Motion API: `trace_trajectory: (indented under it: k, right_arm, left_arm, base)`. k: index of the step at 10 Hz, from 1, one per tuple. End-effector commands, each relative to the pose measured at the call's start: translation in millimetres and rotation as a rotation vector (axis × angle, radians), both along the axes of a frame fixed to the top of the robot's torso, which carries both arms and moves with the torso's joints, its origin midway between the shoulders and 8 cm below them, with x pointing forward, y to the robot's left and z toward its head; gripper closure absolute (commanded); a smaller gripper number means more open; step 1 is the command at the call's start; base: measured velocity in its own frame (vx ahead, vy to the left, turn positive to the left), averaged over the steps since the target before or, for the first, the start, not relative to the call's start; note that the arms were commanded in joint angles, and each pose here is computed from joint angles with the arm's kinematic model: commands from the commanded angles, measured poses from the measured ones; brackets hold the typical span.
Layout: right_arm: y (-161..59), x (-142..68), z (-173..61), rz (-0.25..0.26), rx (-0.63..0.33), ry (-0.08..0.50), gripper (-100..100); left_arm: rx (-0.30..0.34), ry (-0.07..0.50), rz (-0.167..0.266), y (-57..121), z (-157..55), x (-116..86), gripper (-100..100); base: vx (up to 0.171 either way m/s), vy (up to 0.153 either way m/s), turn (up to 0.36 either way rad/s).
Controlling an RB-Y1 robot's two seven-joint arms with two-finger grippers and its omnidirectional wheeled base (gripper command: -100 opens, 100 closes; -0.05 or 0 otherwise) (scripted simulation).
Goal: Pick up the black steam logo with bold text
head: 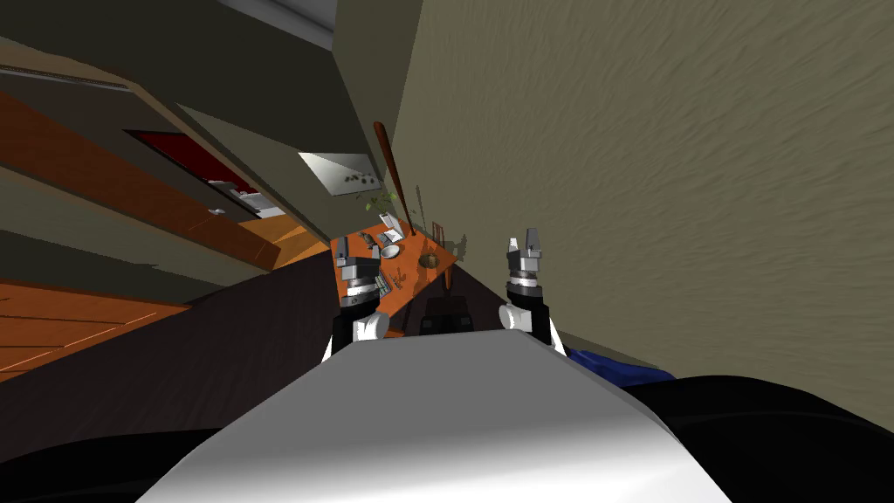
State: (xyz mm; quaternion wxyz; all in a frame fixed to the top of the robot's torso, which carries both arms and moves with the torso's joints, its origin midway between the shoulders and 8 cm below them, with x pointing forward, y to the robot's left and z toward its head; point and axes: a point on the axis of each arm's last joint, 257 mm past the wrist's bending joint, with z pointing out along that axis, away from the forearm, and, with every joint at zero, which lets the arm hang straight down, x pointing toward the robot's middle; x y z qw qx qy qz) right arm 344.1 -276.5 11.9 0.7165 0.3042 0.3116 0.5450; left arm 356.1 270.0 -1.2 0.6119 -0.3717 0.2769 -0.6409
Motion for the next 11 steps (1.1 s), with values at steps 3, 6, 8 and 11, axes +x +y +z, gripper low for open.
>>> trace_trajectory:
  k: [3, 6, 8, 11]
  right_arm:
    - [0.0, 0.0, 0.0, 0.0, 0.0, 0.0, 0]
    - [0.0, 0.0, 0.0, 0.0, 0.0, 0.0, 0]
    - [0.0, 0.0, 0.0, 0.0, 0.0, 0.0, 0]
    - [0.0, 0.0, 0.0, 0.0, 0.0, 0.0, 0]
  left_arm:
    - [0.053, 0.093, -0.027, -3.6, -24.4, 18.5, -100]
    - [0.101, 0.193, -0.047, -4.4, -53.4, 35.6, -100]
    - [0.12, 0.234, -0.053, -4.1, -65.7, 41.7, -100]
    - [0.162, 0.325, -0.066, -2.3, -94.0, 53.3, -100]
  base:
    - [-0.018, 0.027, -0.01]
    - [-0.018, 0.031, -0.018]
    - [-0.01, 0.021, -0.01]
    - [-0.011, 0.024, -0.028]
